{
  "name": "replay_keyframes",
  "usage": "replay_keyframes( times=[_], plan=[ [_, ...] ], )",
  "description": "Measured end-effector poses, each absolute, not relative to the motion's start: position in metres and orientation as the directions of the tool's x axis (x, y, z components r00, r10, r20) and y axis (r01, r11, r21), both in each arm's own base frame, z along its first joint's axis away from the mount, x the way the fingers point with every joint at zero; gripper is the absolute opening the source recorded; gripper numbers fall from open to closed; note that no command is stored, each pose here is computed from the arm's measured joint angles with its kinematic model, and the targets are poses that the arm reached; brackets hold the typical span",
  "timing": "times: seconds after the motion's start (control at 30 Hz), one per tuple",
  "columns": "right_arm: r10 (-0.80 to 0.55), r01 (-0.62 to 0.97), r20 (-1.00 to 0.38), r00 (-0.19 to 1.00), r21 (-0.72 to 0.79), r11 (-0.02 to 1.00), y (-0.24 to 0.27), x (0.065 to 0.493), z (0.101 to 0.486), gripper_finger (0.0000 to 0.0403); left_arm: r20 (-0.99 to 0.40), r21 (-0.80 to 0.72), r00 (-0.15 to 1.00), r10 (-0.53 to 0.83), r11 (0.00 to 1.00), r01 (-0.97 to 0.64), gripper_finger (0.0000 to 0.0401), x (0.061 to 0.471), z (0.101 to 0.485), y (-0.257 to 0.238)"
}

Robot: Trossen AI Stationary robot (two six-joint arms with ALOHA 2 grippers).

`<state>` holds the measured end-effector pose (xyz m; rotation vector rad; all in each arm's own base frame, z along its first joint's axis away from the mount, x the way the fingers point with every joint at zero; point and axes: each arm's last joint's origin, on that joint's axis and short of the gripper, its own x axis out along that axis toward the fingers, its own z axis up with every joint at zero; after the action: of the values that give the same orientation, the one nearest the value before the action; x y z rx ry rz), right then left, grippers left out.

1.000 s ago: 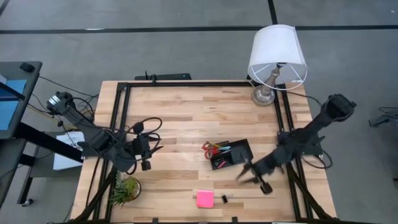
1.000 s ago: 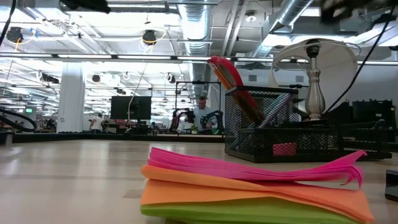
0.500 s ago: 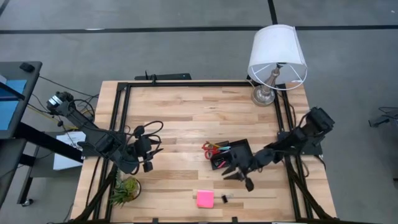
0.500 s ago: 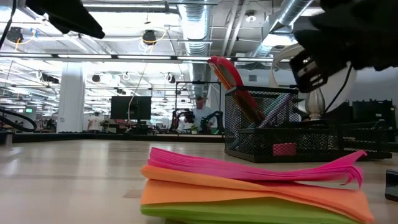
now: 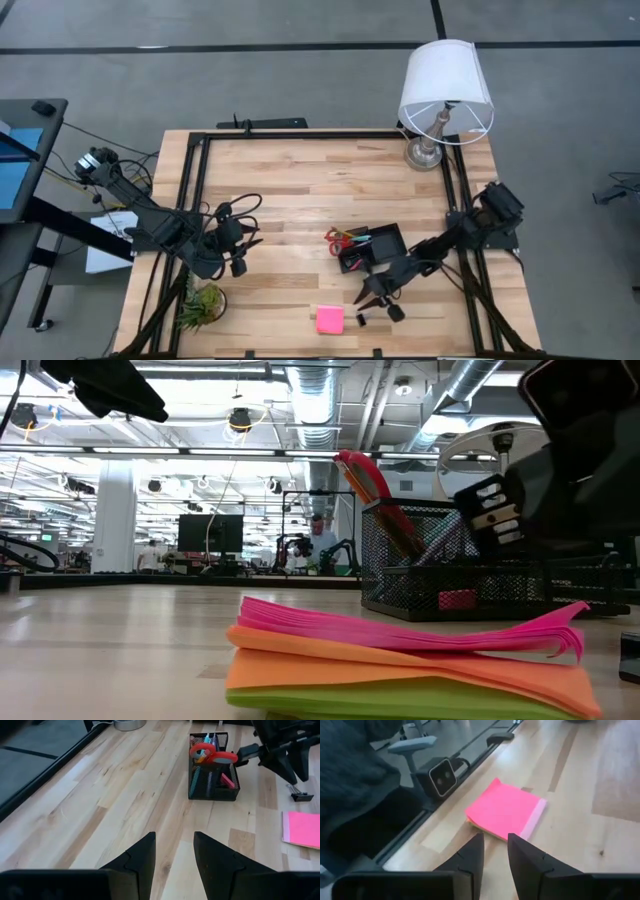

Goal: Pick and place office supplies into organizer
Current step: Put the binder clip into the desk organizer

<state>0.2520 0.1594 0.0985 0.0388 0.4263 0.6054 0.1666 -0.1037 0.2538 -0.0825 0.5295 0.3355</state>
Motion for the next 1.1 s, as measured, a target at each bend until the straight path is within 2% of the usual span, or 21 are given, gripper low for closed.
replay_keyframes(
  times=[0.3, 0.57, 0.8, 0.97, 1.1],
  plan=[
    [0.601, -0.551, -0.385, 0.7, 0.244, 0.798, 0.171, 0.263, 0.104, 0.0094, -0.508, -0.015, 0.81, 0.293, 0.937, -0.348, 0.0126, 0.167, 0.254, -0.104],
    [0.588, -0.595, -0.53, 0.611, 0.183, 0.783, 0.194, 0.267, 0.106, 0.0156, -0.508, -0.016, 0.81, 0.292, 0.937, -0.348, 0.0126, 0.167, 0.254, -0.104],
    [0.475, -0.523, -0.533, 0.7, 0.071, 0.849, 0.202, 0.268, 0.11, 0.0214, -0.508, -0.015, 0.81, 0.293, 0.937, -0.348, 0.0126, 0.167, 0.254, -0.104],
    [0.469, -0.51, -0.563, 0.68, 0.095, 0.855, 0.205, 0.262, 0.107, 0.0243, -0.519, -0.022, 0.809, 0.277, 0.942, -0.336, 0.0126, 0.167, 0.253, -0.104],
    [0.473, -0.519, -0.575, 0.667, 0.097, 0.849, 0.209, 0.259, 0.106, 0.025, -0.527, -0.024, 0.808, 0.264, 0.945, -0.325, 0.0126, 0.167, 0.253, -0.104]
  ],
)
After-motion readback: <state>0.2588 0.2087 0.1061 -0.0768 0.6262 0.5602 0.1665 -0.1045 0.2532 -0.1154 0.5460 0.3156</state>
